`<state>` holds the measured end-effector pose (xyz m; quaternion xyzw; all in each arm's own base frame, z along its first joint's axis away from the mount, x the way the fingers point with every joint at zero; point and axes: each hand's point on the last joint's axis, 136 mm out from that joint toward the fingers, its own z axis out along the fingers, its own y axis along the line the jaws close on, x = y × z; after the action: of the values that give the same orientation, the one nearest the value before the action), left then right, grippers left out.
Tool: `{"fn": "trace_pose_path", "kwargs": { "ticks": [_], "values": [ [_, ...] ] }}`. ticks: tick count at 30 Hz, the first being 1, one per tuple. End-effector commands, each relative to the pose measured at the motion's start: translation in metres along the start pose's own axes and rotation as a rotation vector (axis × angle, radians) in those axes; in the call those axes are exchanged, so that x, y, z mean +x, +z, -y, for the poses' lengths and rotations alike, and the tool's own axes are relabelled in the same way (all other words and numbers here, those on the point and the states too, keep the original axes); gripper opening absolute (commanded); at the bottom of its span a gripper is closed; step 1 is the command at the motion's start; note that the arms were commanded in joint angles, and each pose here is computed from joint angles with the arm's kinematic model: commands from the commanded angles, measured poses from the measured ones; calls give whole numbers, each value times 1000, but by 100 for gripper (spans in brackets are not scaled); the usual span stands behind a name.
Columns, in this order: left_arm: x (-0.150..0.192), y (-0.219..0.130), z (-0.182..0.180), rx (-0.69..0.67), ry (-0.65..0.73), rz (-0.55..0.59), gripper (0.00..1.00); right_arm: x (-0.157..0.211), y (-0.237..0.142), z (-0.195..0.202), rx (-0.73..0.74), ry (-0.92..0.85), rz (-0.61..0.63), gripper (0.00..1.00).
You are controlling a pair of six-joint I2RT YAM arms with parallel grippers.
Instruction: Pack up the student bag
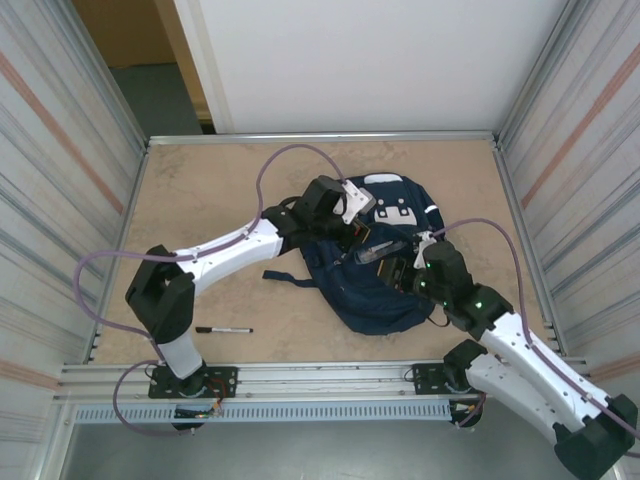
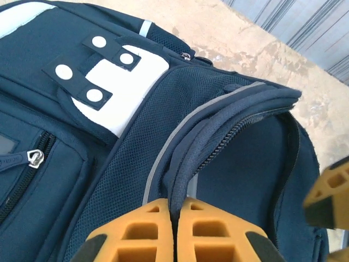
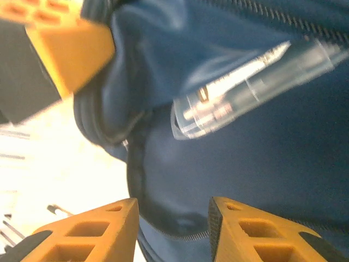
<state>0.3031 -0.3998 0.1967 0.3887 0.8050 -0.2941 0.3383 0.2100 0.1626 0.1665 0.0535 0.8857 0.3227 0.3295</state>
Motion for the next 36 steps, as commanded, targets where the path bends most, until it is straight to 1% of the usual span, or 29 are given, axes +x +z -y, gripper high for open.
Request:
{"fn": "trace_pose_path", "kwargs": {
  "ticks": [1,2,3,5,9,11,14,17,20,21,22,23,25,27,28,30,32,33,36],
  "values": [
    [-16,-13,0,25,103,24,18,12,-9,10,28,-92,-37,37],
    [-18,-19,9,70,88,30,23,12,-11,4,1,-125,-44,37],
    [-17,-23,15,99,70,33,26,13,-13,-1,-18,-158,-52,37],
    [-12,-35,24,131,36,44,27,13,-16,-4,-22,-223,-65,38],
    [0,-63,31,134,-12,64,36,7,-25,-15,-41,-309,-66,40],
    [9,-79,29,102,-50,70,43,5,-28,-25,-77,-348,-60,40],
    [34,-97,13,-12,-148,50,48,10,-26,-42,-157,-417,-99,40],
    [78,-119,-19,-216,-324,-13,54,24,-21,-57,-211,-490,-176,40],
    [143,-162,-62,-536,-600,-83,55,41,-8,-74,-244,-581,-237,41],
    [172,-178,-72,-630,-713,-112,55,48,-2,-82,-257,-621,-258,42],
    [198,-194,-78,-695,-823,-134,58,55,4,-90,-262,-660,-278,44],
    [219,-205,-81,-736,-926,-146,58,62,10,-99,-271,-697,-297,44],
    [258,-225,-80,-778,-1120,-161,57,85,27,-116,-292,-789,-362,47],
    [278,-238,-83,-791,-1215,-116,57,103,46,-131,-304,-868,-388,48],
    [287,-247,-85,-819,-1252,-84,57,114,58,-138,-309,-907,-409,48],
    [298,-263,-89,-861,-1311,-31,57,130,77,-154,-326,-958,-436,50],
    [303,-273,-92,-887,-1337,-10,58,147,95,-170,-341,-1006,-468,53],
    [306,-278,-92,-906,-1375,-2,59,155,106,-177,-336,-1037,-474,53],
    [306,-277,-97,-897,-1423,-4,61,183,136,-194,-323,-1119,-514,53]
  ]
}}
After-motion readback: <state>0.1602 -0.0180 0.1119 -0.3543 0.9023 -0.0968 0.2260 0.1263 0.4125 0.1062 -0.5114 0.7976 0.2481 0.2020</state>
